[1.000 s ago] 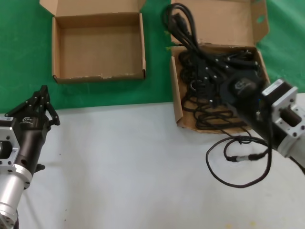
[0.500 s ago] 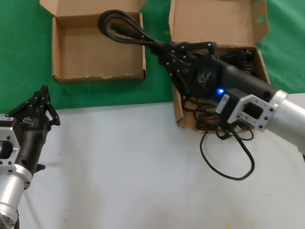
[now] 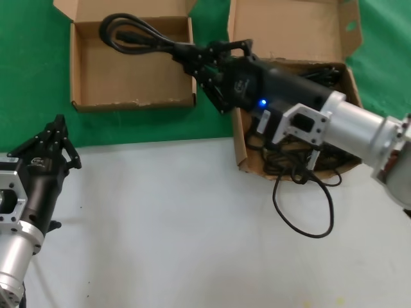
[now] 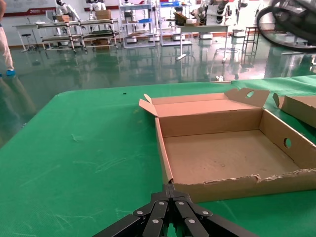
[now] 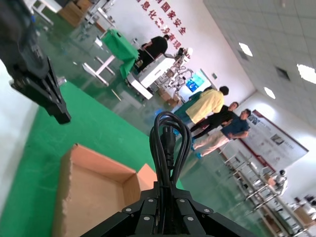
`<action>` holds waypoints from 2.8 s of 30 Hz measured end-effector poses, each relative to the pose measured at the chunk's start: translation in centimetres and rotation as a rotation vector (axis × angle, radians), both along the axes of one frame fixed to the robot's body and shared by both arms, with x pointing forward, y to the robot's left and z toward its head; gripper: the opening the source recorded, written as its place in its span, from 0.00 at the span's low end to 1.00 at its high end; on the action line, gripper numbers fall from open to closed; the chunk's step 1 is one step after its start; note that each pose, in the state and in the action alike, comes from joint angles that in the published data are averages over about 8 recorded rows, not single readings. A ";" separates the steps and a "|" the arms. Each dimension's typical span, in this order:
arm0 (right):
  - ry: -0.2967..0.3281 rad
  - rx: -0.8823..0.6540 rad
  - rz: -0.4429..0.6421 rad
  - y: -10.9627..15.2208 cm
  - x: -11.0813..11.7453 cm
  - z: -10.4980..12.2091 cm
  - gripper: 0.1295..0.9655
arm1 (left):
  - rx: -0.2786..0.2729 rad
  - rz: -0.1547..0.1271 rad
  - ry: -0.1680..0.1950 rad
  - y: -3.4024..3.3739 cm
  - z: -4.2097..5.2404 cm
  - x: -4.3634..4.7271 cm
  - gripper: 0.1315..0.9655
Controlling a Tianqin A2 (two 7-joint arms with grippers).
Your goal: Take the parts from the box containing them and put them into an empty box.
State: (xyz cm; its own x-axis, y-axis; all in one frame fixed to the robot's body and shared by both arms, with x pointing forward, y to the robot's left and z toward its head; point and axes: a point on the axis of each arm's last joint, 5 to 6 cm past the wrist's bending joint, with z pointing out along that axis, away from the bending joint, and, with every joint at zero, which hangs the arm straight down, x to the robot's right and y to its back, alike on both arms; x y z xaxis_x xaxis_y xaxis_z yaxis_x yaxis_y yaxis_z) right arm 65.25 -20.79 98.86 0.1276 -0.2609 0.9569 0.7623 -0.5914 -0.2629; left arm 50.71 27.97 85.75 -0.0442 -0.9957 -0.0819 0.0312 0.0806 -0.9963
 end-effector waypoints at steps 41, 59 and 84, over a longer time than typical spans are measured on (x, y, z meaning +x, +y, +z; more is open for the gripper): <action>-0.177 0.069 -0.139 2.0 4.7 -1.1 0.42 | 0.000 0.000 0.000 0.00 0.00 0.00 0.02; -0.121 0.342 -0.198 -1.5 -0.4 -3.3 0.79 | 0.000 0.000 0.000 0.00 -0.01 -0.01 0.02; 0.216 0.512 -0.336 -3.8 -4.0 -7.5 1.00 | -0.003 0.003 0.003 0.02 -0.08 -0.15 0.34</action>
State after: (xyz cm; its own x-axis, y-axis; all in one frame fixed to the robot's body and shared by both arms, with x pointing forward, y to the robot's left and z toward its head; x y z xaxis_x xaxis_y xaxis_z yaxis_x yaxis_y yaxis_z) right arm 61.21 -24.61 91.31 0.1349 -0.7366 0.6627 0.4557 -0.5478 -0.7016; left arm 50.56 28.00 85.67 -0.0414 -0.9961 -0.0784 0.0282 0.0772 -0.9966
